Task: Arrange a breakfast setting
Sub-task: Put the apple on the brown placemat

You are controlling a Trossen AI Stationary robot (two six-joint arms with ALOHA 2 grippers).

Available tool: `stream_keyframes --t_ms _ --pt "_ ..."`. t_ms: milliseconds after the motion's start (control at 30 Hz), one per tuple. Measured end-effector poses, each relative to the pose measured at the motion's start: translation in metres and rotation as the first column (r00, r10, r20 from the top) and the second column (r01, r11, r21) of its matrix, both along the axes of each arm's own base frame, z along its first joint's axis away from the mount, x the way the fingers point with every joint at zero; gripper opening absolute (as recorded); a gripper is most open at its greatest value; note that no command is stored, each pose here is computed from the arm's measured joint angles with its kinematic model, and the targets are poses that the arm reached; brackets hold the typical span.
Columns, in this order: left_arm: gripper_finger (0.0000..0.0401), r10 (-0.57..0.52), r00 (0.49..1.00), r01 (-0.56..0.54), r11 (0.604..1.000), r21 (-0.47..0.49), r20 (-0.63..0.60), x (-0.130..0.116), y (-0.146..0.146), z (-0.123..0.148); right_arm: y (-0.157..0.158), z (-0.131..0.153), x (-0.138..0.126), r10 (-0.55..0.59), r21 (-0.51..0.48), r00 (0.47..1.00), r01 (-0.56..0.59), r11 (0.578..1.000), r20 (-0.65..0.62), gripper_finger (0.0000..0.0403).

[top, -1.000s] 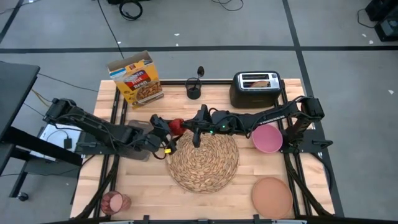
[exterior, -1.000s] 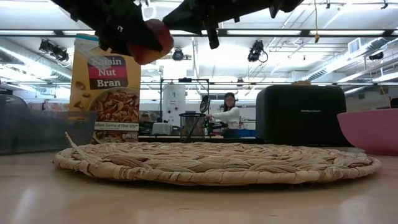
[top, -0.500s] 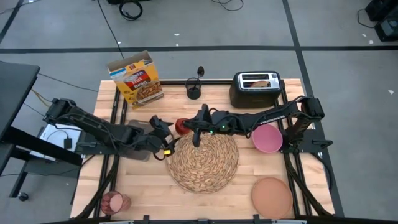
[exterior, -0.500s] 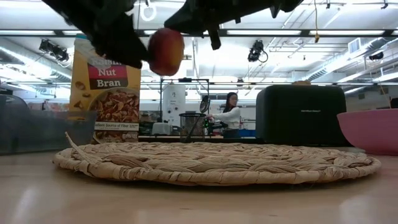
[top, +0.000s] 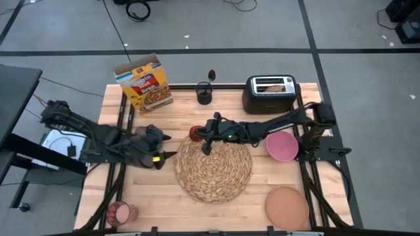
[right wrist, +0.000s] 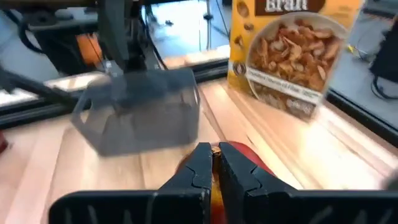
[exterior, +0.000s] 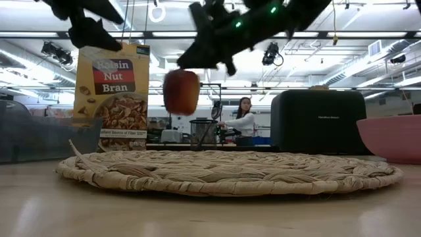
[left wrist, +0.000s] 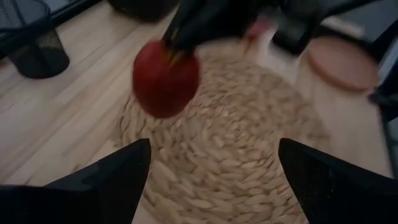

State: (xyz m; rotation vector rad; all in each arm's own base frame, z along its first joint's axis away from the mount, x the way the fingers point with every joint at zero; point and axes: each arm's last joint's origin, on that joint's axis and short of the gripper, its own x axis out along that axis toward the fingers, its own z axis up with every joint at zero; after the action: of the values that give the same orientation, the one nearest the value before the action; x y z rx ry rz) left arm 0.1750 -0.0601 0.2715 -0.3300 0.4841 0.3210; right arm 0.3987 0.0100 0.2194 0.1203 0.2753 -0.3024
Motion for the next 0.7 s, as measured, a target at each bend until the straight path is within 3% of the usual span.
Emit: stream_keyframes --t_ms 333,700 --pt "0.0358 0.008 0.998 -0.007 1.000 -0.023 0.055 -0.007 0.004 0.009 -0.012 -0.056 0.022 0.007 0.043 1.000 -0.007 0.999 0.001 0.0016" --pt "0.0357 0.006 0.999 -0.005 1.000 -0.010 0.041 -0.008 0.004 0.008 -0.011 -0.063 0.024 0.018 0.026 1.000 -0.017 1.000 -0.015 0.0016"
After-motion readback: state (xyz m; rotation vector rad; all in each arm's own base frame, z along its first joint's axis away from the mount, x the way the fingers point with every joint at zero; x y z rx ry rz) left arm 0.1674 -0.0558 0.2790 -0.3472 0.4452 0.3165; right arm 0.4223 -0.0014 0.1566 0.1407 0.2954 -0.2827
